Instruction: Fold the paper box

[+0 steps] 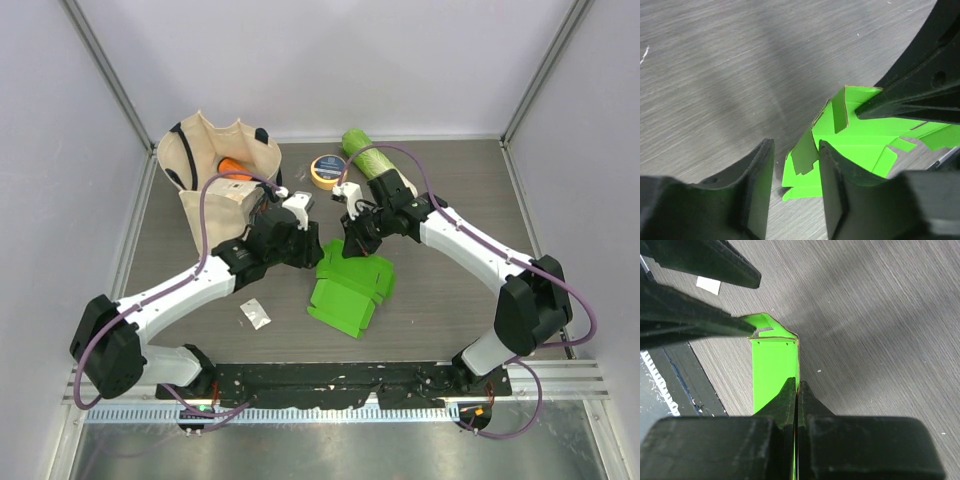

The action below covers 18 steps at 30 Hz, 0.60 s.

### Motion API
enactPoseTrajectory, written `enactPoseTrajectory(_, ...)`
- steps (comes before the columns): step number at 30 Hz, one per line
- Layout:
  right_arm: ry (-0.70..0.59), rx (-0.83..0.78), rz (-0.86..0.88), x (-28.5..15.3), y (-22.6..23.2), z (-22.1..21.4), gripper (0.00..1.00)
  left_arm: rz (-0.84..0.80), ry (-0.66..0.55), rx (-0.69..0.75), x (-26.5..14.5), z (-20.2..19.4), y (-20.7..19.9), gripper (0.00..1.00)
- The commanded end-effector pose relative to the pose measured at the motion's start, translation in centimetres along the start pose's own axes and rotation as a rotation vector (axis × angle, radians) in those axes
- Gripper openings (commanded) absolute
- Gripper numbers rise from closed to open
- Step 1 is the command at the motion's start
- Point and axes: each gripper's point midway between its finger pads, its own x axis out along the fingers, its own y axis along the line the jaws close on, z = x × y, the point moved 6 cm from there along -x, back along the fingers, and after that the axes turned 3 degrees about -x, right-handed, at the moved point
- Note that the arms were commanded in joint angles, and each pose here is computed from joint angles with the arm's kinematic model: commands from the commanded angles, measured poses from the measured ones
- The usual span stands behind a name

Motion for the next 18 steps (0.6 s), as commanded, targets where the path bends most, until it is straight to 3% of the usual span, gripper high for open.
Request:
enactPoseTrajectory(1, -0.045, -0.069, 0.006, -0.6, 0.0, 1.4, 0.01, 0.01, -0.077, 0.019, 0.8, 1.6, -0.3, 0.34)
enactPoseTrajectory(7, -0.046, -0.106, -0.046, -0.2, -1.0, 1.5, 0.02, 0.037, -0.086, 0.052, 1.8, 1.5, 0.3, 0.06)
enactPoseTrajectory(9, -0.075, -0.118, -0.138, 0.4, -2.2, 1.8, 0.1, 0.066, -0.105, 0.052, 2.2, 1.5, 0.7, 0.0)
enactPoseTrajectory(12, -0.121, -0.112, -0.206, 1.5, -3.3, 2.0, 0.33, 0.15, -0.144, 0.019, 3.2, 1.4, 1.8, 0.0)
enactPoseTrajectory(18, -0.142, 0.101, -0.45, 1.3, -5.2, 1.8, 0.51, 0.217, -0.2, 0.004, 4.5, 0.7, 3.3, 0.0)
